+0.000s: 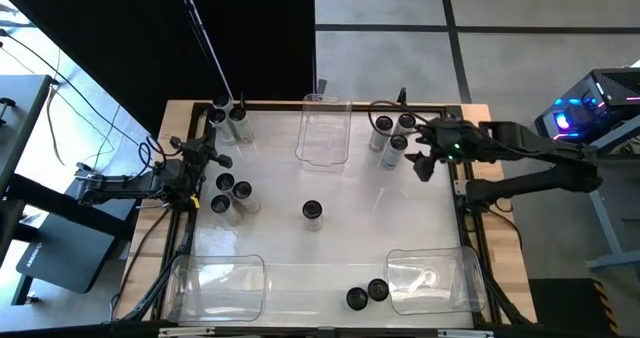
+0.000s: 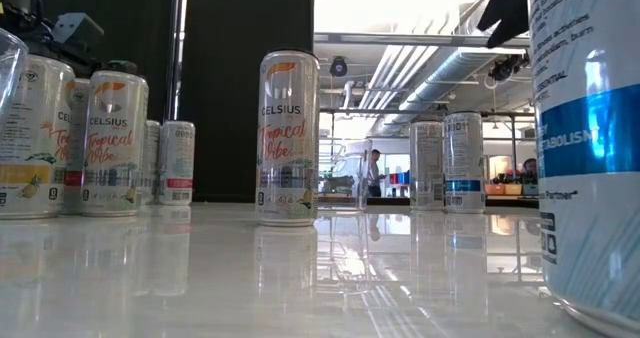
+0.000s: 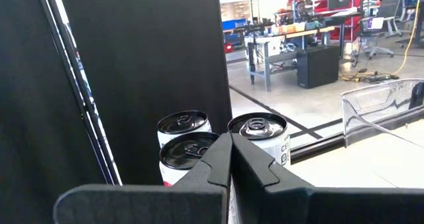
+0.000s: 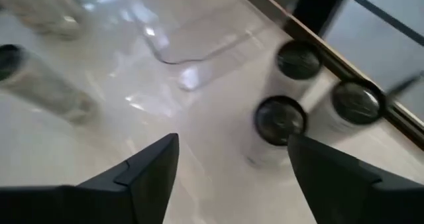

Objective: Sort soda cans
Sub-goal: Put the top right white blue soda can into the bottom right transparent bin

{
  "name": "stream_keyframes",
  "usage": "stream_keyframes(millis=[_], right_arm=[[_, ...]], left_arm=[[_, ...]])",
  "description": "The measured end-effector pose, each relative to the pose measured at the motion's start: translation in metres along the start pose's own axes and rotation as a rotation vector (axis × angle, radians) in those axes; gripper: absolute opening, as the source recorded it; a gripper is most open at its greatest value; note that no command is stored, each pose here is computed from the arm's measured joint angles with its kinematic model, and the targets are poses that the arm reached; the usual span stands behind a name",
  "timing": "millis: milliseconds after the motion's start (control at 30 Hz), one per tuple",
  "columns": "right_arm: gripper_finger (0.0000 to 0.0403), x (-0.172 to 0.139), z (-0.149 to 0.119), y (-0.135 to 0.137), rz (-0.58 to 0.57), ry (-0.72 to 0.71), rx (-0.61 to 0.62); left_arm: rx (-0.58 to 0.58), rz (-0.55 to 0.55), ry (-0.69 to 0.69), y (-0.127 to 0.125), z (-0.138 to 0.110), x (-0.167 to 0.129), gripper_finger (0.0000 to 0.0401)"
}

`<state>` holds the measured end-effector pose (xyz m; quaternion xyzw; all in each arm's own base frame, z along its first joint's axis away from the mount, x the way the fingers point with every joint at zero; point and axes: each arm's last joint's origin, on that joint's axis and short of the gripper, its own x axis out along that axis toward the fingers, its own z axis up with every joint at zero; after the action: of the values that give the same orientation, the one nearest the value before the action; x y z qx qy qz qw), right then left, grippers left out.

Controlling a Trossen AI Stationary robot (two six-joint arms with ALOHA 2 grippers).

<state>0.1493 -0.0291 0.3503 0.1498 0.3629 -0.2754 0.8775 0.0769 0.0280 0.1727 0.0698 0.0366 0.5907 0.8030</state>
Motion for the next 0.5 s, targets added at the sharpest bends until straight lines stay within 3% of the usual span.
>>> stream_keyframes(millis=[233,500], right_arm=[[0.0289,0.020,0.005,-0.021,-0.068,0.161,0.124],[0.0289,0.050,0.014,-0.034,-0.076,0.275,0.135]], left_arm=[[0.000,0.000,0.000,0.000,0.000,0.000,0.0000],[0.000,0.000,0.000,0.000,0.000,0.000,0.0000]])
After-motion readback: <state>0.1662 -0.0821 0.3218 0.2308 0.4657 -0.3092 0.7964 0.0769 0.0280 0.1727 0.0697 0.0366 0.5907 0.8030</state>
